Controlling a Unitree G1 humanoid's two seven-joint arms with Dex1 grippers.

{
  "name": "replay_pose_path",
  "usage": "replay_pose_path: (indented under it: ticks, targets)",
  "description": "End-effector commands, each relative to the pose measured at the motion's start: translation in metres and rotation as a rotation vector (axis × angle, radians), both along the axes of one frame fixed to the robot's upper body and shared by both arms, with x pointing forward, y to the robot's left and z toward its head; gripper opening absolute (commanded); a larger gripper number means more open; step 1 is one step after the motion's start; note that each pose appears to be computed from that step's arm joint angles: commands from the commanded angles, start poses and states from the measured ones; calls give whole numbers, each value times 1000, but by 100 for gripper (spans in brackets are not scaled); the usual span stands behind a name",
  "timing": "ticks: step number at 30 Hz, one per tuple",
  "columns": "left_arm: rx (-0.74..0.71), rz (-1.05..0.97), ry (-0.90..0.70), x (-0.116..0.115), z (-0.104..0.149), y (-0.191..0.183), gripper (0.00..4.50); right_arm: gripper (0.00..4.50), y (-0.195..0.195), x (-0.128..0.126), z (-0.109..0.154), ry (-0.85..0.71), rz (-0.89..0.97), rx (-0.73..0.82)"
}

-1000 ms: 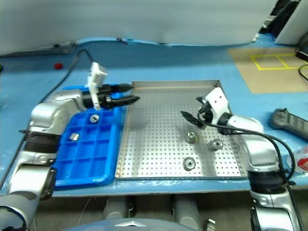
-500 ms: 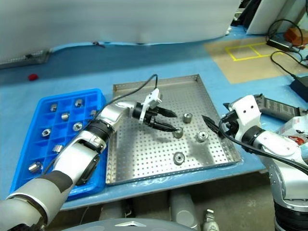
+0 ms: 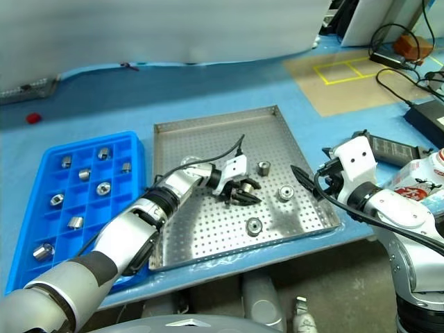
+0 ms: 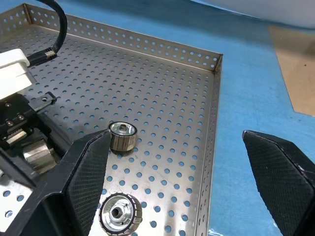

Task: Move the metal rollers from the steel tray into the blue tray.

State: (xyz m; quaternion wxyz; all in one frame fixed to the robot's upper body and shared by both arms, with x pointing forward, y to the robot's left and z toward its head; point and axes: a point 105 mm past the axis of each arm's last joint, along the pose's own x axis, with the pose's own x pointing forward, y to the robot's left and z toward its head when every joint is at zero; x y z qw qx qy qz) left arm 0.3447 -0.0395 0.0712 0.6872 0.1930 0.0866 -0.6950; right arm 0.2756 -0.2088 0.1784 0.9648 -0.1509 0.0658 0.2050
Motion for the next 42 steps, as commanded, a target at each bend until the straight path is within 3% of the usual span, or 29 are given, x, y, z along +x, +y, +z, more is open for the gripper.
replay_pose_path:
  ticks: [1,9,15,23,30,34,42]
  targets:
    - [-68,33,-25,7,14,4,128,450,9,3,11,-47,40,-4]
    - [-376,216,57,31,88,57,128,450,39,25,8,-30,188,31]
    - [-422,446,-16,21,126,135,128,450,77,55,4,-13,374,44]
    - [-254,691,-25,-44,121,225,128,450,122,84,0,-6,596,39]
    - [-108,794,4,-102,121,267,128,450,147,92,-8,1,708,44]
    - [19,877,34,-119,117,290,128,450,158,93,-12,3,751,50]
    - [79,883,123,-141,113,292,128,450,170,96,-14,-9,785,65]
